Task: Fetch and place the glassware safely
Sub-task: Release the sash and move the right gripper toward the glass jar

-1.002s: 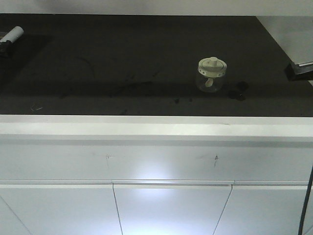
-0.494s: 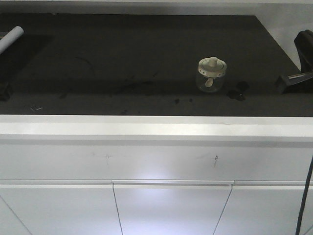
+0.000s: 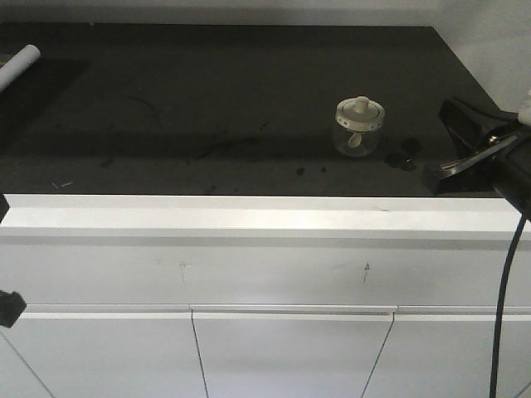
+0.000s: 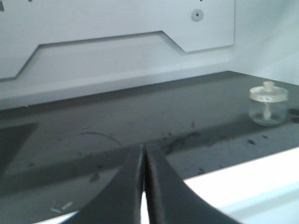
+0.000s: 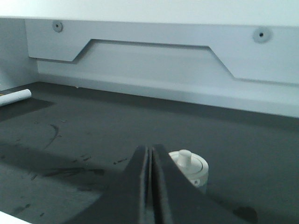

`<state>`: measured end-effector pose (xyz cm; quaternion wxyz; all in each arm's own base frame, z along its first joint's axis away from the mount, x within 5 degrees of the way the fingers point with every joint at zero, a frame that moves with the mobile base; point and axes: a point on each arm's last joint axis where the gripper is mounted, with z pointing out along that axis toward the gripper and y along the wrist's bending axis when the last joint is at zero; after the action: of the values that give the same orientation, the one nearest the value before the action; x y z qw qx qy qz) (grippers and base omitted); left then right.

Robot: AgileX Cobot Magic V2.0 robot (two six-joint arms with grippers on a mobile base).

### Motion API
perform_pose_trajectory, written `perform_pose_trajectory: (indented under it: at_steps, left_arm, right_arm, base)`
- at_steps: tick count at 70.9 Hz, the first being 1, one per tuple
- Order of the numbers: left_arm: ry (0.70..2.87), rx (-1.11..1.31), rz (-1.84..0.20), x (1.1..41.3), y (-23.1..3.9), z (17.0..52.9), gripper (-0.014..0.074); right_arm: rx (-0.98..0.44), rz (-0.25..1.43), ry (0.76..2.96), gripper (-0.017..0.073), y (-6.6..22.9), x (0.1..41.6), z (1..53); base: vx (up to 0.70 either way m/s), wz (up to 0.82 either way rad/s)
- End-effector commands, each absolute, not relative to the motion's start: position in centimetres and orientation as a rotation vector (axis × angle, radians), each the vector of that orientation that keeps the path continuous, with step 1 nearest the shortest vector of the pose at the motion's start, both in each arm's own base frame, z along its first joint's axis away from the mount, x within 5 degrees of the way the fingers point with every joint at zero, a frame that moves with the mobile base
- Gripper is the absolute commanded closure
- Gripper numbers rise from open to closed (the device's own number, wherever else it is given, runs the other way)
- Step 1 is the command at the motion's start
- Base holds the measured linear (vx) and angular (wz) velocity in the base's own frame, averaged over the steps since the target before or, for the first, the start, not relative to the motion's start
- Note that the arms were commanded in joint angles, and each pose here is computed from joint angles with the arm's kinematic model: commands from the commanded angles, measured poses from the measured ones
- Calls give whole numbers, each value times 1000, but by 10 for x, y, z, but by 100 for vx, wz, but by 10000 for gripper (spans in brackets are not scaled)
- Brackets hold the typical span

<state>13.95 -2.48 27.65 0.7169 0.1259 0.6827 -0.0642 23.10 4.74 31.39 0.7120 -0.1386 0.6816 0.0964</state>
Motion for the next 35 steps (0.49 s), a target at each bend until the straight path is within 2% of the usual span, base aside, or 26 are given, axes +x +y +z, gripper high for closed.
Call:
perform_pose_trajectory:
  at_steps: [1,14,35]
  left_arm:
    - [1439,259,-212,129,-28,287,601]
    - [1449,221,-188,113,-24,283,601]
    - [1456,213,-172,111,-23,282,601]
  right_arm:
    - [-294,238,1420,563,48,225,334]
    - [-289,219,1435,563,46,220,336]
    - [-333,192,1449,559,47,220,334]
  base:
    - [0,0]
    - [0,0]
    - [0,0]
